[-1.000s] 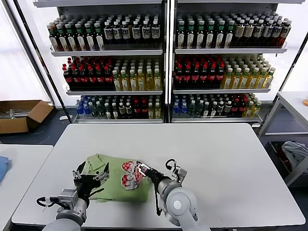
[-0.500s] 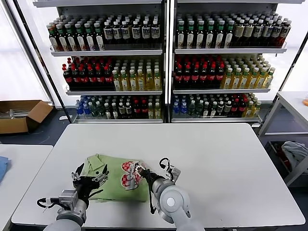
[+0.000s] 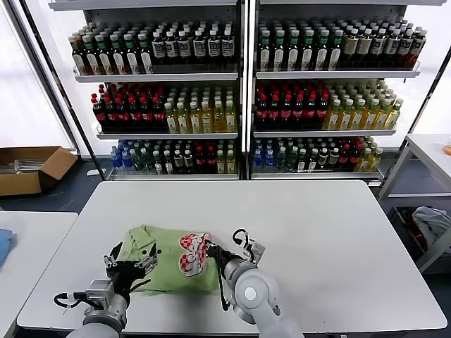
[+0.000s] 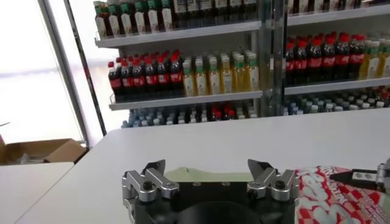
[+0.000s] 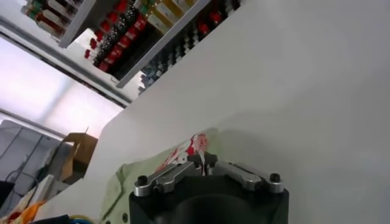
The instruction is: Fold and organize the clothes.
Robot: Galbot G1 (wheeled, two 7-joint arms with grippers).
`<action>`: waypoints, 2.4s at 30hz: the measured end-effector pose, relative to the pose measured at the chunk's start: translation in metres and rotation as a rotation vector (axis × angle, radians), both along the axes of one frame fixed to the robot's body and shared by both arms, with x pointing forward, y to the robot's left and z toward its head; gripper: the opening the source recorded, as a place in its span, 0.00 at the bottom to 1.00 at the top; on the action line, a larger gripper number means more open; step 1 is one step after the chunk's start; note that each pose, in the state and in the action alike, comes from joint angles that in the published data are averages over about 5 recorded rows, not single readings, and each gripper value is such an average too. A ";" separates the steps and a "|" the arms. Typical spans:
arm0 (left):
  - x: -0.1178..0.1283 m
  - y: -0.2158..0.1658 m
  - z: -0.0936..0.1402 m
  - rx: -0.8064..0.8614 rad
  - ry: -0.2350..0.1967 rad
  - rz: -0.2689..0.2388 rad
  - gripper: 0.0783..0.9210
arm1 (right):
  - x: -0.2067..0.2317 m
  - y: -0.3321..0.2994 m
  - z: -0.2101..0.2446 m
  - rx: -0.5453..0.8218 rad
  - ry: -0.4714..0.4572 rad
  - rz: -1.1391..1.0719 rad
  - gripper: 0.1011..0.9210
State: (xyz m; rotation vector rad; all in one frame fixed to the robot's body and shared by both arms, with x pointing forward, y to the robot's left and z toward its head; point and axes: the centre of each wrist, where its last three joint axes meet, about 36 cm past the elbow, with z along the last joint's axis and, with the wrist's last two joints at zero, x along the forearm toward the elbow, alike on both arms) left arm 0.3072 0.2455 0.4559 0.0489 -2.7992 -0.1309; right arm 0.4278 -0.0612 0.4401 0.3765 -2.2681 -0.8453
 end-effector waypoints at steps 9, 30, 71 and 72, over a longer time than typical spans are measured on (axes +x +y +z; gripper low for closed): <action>-0.002 -0.013 0.001 -0.044 -0.014 0.005 0.88 | 0.000 -0.051 0.011 -0.102 -0.050 -0.007 0.02; -0.009 -0.035 0.001 -0.110 -0.009 -0.001 0.88 | -0.004 -0.176 0.000 -0.633 -0.221 -0.065 0.35; -0.016 -0.040 -0.012 -0.117 0.029 -0.010 0.88 | -0.009 -0.123 -0.030 -0.367 -0.142 -0.099 0.88; -0.016 -0.040 -0.012 -0.117 0.030 -0.011 0.88 | -0.010 -0.124 -0.028 -0.365 -0.147 -0.099 0.88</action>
